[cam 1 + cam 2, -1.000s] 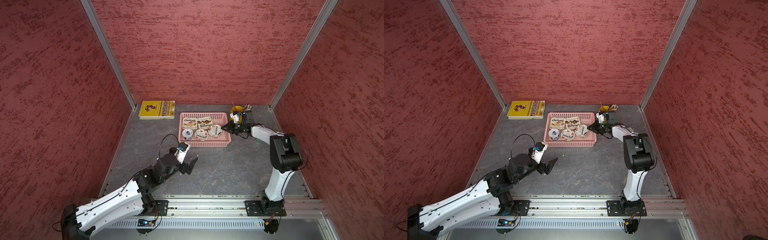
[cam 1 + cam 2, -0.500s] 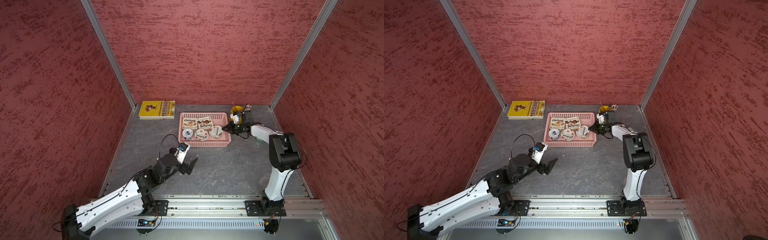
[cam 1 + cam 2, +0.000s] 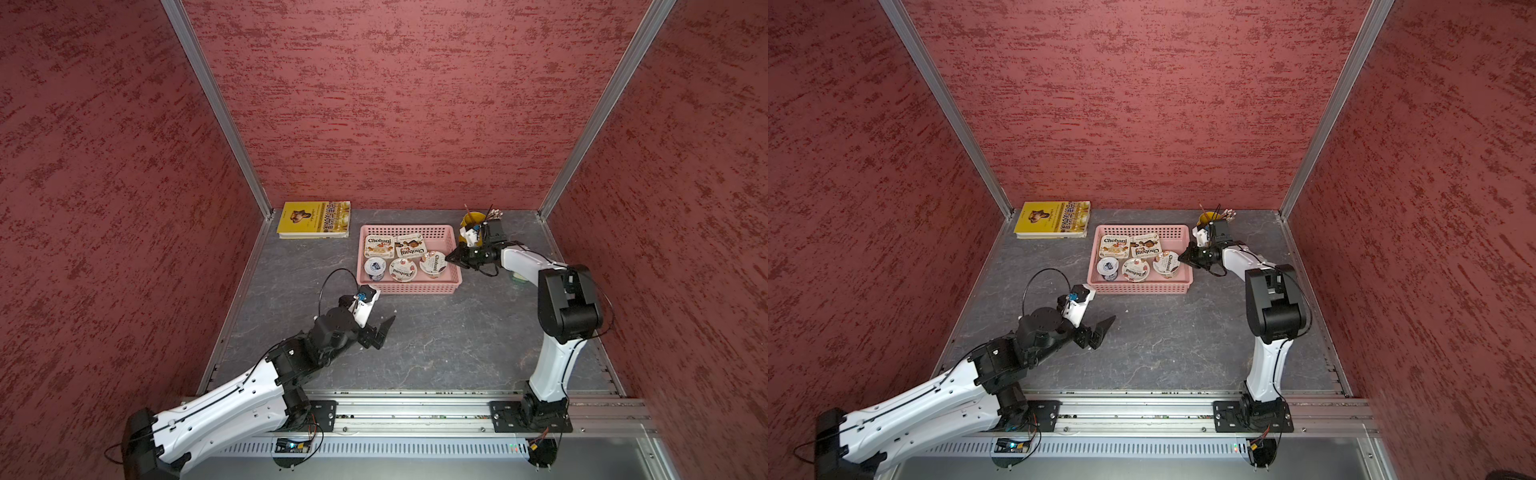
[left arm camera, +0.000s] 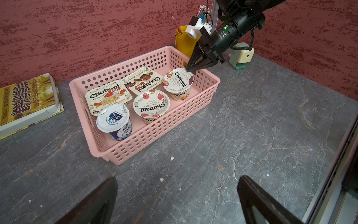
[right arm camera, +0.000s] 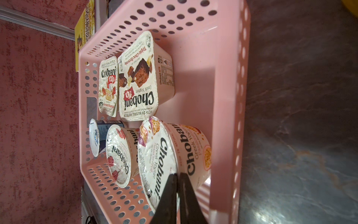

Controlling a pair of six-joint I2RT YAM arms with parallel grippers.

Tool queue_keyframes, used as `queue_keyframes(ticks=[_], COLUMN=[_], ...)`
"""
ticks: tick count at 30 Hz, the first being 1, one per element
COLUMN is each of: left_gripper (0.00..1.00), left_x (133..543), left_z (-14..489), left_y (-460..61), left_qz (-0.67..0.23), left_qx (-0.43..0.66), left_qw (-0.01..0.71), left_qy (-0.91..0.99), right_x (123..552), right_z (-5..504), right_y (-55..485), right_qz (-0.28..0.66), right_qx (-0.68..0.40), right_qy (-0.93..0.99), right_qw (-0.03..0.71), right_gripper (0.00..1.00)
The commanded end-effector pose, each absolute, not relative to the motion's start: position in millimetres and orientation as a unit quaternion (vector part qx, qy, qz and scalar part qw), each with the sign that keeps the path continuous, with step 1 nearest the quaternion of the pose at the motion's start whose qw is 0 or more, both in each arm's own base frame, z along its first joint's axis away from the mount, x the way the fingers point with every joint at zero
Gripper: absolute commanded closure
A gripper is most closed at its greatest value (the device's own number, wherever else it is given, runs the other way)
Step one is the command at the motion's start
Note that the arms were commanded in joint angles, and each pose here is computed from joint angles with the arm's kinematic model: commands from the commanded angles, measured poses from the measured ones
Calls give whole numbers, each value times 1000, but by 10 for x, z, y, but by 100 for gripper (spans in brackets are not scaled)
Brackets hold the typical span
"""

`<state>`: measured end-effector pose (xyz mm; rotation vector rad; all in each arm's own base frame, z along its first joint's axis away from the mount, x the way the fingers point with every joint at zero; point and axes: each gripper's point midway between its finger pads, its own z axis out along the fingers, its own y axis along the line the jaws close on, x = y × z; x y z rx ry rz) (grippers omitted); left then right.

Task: Put the yogurt in the basket
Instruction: Place the yogurt in the basket.

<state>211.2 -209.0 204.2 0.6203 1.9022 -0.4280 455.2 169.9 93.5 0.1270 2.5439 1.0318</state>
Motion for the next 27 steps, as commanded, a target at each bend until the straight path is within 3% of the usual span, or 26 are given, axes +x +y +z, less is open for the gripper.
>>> queue_keyframes(ticks=[1,12,27], left_gripper=[0,0,0], left_x=[2100,2096,2102], left_z=[1976,1973,1984], left_y=[-2094,-2091,-2092], left_qz=[-178,-178,-180], left_qx=[265,266,264], left_qw=[513,513,517], left_qy=[796,796,794], right_x=[4543,4550,4518], right_z=[893,956,1465], right_y=[1671,1663,1596], right_qz=[344,330,273], right_qx=[40,36,4], right_qy=[918,921,929], right_qw=[194,201,251], right_gripper=[87,69,46])
